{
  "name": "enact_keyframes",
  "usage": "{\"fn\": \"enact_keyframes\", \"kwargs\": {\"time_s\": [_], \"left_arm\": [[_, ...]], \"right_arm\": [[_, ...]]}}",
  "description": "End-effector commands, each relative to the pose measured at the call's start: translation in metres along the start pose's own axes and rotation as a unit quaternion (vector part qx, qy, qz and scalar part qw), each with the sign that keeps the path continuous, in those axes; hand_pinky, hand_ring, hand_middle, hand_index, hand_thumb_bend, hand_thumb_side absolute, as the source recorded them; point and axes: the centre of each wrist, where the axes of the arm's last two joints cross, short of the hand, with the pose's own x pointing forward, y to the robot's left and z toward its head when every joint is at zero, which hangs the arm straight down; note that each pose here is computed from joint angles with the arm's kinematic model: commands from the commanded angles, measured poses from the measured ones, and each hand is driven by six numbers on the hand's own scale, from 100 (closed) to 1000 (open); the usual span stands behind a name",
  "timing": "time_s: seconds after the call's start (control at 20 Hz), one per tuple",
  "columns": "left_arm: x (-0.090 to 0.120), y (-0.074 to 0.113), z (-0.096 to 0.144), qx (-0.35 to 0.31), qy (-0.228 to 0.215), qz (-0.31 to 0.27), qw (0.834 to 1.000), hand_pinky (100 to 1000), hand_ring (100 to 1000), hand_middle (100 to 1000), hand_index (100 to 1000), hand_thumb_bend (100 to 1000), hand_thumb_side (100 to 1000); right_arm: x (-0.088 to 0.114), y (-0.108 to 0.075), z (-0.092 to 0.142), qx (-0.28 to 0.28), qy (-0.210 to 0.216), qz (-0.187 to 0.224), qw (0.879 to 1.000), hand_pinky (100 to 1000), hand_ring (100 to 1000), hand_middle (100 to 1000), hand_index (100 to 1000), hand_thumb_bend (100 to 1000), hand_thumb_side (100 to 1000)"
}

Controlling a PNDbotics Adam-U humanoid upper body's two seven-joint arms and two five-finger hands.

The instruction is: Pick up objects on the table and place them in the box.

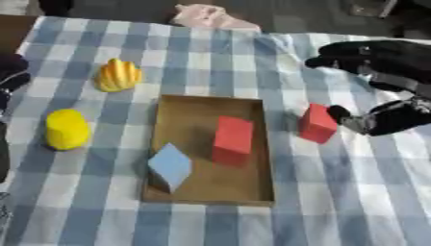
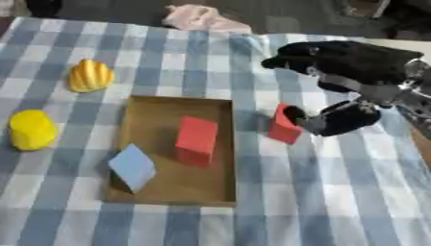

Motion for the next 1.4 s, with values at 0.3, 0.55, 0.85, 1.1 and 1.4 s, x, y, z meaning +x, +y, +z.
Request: {"fn": "enact_keyframes", "kwargs": {"time_s": [0.3,0.55,0.85,1.1,1.4], "left_arm": [[0.007,0.003,-0.004,-0.001,-0.015,-0.008,1.000,825,794,684,802,137,825],[0.007,0.003,-0.004,-0.002,-0.015,-0.008,1.000,825,794,684,802,137,823],[0.007,0.003,-0.004,-0.001,-0.015,-0.007,1.000,825,794,684,801,137,823],[0.007,0.003,-0.004,-0.001,-0.014,-0.006,1.000,825,794,683,801,137,823],[0.007,0.003,-0.004,-0.001,-0.013,-0.007,1.000,825,794,684,800,137,822]], "right_arm": [[-0.024,0.005,0.003,0.011,0.043,-0.034,0.998,973,1000,898,1000,170,246],[-0.030,0.010,0.002,0.020,0.051,-0.057,0.997,979,1000,899,1000,131,208],[-0.034,0.019,0.002,0.037,0.055,-0.068,0.995,974,1000,896,1000,106,273],[-0.034,0.026,0.001,0.042,0.054,-0.066,0.995,972,1000,891,1000,100,501],[-0.033,0.030,-0.001,0.043,0.050,-0.064,0.996,971,1000,893,1000,100,562]]}}
